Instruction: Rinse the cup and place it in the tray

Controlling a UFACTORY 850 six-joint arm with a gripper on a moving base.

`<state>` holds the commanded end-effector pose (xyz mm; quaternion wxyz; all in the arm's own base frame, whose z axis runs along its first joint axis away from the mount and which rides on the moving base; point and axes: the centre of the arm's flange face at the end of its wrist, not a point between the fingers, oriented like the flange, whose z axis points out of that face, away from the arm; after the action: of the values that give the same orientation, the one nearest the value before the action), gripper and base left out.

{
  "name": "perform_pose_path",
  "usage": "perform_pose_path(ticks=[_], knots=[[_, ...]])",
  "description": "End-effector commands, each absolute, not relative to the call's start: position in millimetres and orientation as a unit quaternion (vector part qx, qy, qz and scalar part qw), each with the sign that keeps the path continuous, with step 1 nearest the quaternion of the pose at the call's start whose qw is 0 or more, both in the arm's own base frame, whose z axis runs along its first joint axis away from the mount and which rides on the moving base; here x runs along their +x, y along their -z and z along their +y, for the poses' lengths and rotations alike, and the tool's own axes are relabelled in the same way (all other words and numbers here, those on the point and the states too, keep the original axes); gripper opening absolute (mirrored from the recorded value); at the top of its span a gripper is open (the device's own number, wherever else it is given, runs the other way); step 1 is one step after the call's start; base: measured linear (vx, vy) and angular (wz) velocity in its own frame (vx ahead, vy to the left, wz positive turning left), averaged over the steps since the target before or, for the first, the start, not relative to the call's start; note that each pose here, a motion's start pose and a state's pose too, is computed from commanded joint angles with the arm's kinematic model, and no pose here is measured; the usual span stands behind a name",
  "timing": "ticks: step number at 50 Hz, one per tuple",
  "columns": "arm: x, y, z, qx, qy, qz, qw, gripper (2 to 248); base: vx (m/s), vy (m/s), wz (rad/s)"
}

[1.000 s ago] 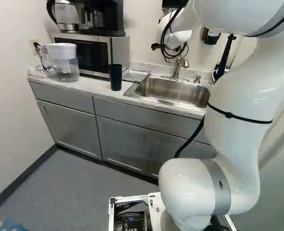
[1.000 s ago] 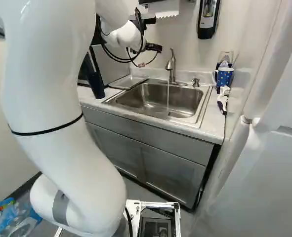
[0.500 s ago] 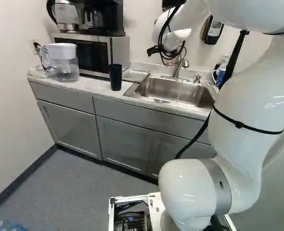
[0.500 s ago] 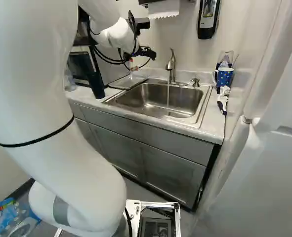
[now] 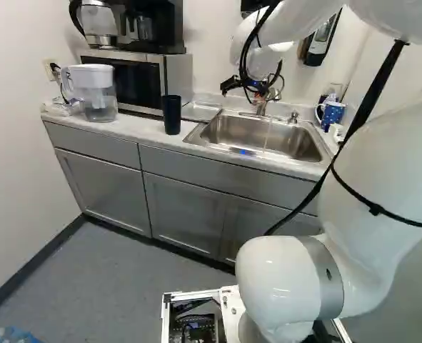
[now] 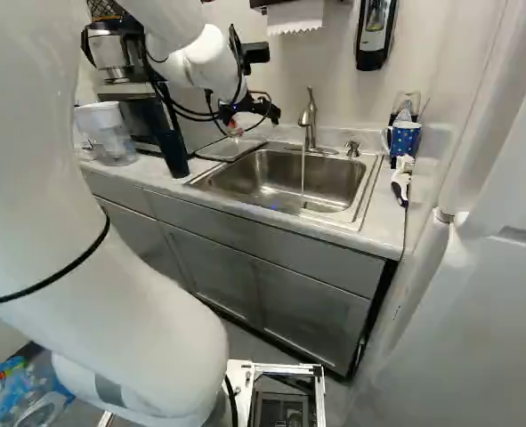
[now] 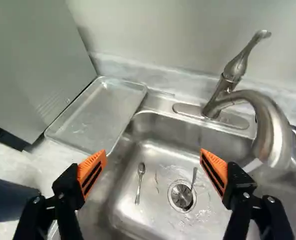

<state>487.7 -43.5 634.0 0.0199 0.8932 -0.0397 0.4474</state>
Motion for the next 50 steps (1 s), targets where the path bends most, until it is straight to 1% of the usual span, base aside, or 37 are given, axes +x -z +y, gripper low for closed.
perform_pose_path(ticks=[40, 50], knots=[[407, -614, -84, 0.94, -0.325, -0.095, 0.033, 247, 0.0, 0.0, 0.0], [397, -612, -92, 0.942, -0.316, -0.108, 0.036, 247, 0.0, 0.0, 0.0]])
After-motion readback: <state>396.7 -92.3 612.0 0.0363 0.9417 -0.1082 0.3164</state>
